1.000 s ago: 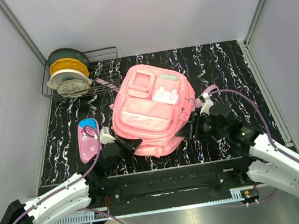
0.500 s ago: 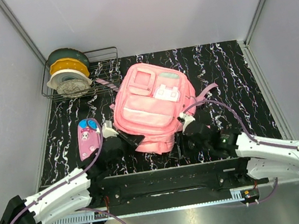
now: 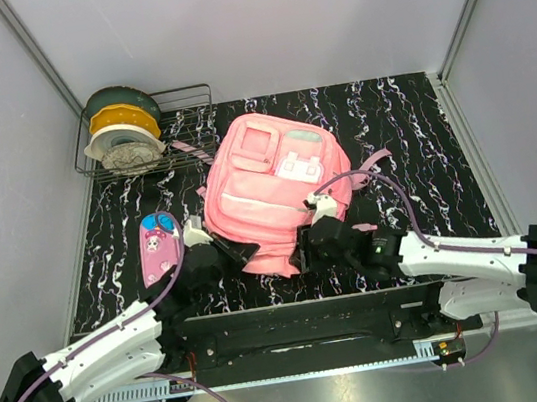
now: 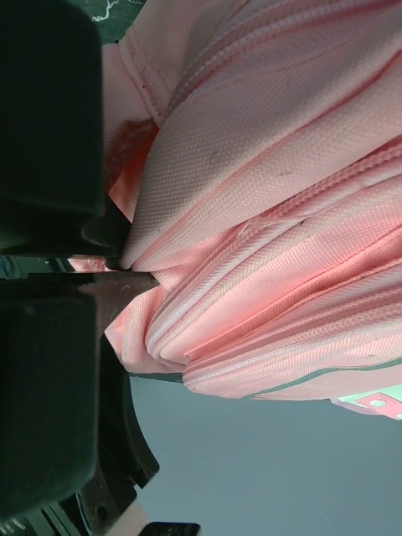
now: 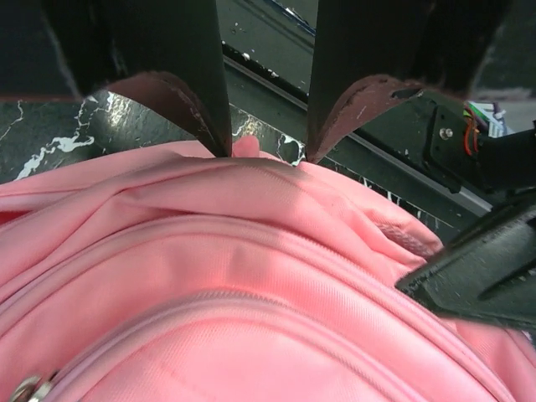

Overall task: Pack the student bag
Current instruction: Zip the student bag at the center of the board, then unzip the student bag at the center of the board.

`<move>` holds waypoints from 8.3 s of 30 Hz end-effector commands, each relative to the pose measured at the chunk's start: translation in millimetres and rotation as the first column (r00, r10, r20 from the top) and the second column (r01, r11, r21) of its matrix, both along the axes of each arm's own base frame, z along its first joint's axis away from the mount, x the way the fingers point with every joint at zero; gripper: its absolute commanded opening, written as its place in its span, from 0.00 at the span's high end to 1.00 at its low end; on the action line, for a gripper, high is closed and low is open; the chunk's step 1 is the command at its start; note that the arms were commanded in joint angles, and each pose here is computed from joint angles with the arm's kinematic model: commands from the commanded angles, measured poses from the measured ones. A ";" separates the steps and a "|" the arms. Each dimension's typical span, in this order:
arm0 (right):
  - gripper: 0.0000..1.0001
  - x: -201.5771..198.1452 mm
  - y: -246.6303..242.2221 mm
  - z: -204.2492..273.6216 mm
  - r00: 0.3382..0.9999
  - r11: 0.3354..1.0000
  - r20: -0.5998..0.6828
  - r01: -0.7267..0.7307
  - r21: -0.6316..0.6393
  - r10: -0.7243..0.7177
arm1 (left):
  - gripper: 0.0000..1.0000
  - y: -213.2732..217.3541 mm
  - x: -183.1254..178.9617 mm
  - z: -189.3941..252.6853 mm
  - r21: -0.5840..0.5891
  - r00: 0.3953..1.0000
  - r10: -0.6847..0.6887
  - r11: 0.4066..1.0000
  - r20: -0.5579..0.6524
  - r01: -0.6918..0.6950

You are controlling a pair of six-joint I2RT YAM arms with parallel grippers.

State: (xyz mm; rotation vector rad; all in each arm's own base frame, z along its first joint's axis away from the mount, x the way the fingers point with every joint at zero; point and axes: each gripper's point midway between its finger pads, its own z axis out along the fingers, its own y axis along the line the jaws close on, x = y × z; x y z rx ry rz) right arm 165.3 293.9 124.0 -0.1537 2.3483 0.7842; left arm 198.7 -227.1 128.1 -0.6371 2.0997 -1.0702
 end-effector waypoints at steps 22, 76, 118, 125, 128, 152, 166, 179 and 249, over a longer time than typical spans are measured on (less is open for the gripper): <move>0.84 20.3 7.0 -7.1 0.978 0.975 0.143 0.172 -0.142 -0.152 | 1.00 -17.5 15.8 86.4 -0.179 0.985 0.008 0.983 0.174 0.024; 1.00 61.7 -117.0 -60.5 0.949 0.912 -0.090 0.261 -0.317 -0.303 | 1.00 84.6 5.2 111.9 -0.044 0.953 0.149 0.989 0.265 -0.142; 0.53 167.4 -76.3 15.9 0.856 0.903 0.329 -0.302 -0.307 0.399 | 1.00 40.6 -1.4 56.0 0.116 0.971 -0.158 0.984 0.181 0.138; 0.51 156.2 -65.0 -3.6 0.744 0.823 0.364 -0.453 -0.342 0.560 | 1.00 33.0 -1.1 58.1 0.094 0.965 -0.186 0.981 0.184 0.171; 0.48 152.1 -71.0 -9.2 0.737 0.806 0.341 -0.475 -0.352 0.583 | 1.00 35.1 -2.4 61.9 0.097 0.963 -0.185 0.981 0.196 0.169; 0.48 167.7 -63.8 -21.0 0.670 0.735 0.300 -0.617 -0.283 0.679 | 1.00 32.6 3.6 63.6 0.101 0.928 -0.298 0.954 0.222 0.282; 0.81 156.3 -64.2 -25.8 0.662 0.705 0.244 -0.664 -0.248 0.709 | 1.00 29.9 6.4 66.4 0.061 0.921 -0.307 0.952 0.240 0.301; 1.00 146.8 -61.9 31.2 0.653 0.746 0.368 -0.622 -0.238 0.662 | 1.00 30.4 6.3 63.7 0.054 0.923 -0.302 0.953 0.238 0.298; 1.00 -19.2 116.9 130.7 0.850 0.839 0.075 -0.526 0.141 0.521 | 1.00 6.3 -18.5 69.0 0.035 0.905 -0.122 0.992 0.408 0.118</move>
